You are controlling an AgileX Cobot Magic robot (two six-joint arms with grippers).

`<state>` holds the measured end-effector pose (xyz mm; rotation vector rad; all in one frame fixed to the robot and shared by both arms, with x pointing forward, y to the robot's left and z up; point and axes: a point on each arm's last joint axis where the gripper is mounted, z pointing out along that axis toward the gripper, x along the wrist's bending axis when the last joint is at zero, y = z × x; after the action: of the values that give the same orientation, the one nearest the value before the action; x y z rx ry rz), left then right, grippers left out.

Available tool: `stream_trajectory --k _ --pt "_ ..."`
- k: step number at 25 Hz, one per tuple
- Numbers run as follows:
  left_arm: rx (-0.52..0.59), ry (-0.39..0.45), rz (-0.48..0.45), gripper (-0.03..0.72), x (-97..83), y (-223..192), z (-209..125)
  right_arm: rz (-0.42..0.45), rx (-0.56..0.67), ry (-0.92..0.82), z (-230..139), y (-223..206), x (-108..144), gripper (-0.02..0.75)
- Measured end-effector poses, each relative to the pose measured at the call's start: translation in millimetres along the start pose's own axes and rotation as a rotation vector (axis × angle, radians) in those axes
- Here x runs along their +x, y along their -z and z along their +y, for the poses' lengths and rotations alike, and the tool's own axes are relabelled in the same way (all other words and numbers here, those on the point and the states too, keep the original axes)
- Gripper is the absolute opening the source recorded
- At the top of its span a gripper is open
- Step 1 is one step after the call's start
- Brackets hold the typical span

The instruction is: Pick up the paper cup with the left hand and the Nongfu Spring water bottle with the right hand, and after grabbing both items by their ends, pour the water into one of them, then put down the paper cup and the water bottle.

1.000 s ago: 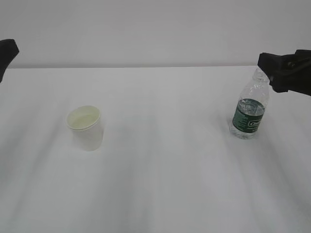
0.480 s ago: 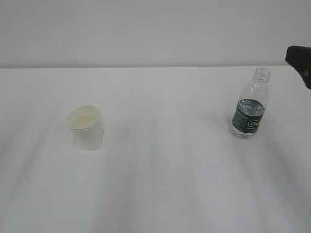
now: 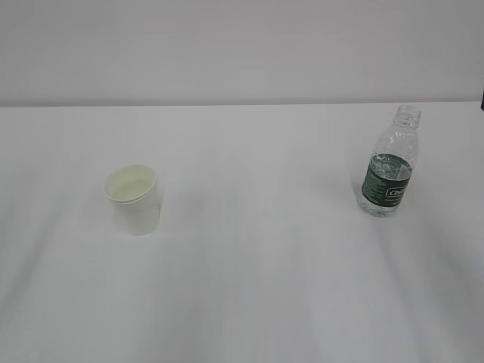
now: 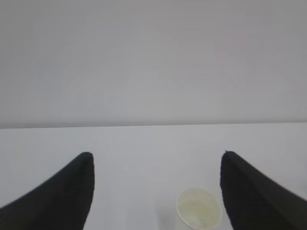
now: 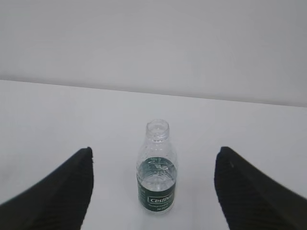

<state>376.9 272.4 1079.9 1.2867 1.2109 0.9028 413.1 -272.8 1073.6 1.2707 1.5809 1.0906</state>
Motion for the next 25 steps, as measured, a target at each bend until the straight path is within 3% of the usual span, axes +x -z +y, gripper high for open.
stream_trajectory --k 18,25 --pt "0.057 -0.047 0.055 0.579 4.1 50 1 -0.076 0.003 -0.003 -5 80 -8 0.587" --pt "0.050 -0.172 0.132 0.555 10.3 73 9 -0.088 -0.016 -0.010 -8 96 -9 0.587"
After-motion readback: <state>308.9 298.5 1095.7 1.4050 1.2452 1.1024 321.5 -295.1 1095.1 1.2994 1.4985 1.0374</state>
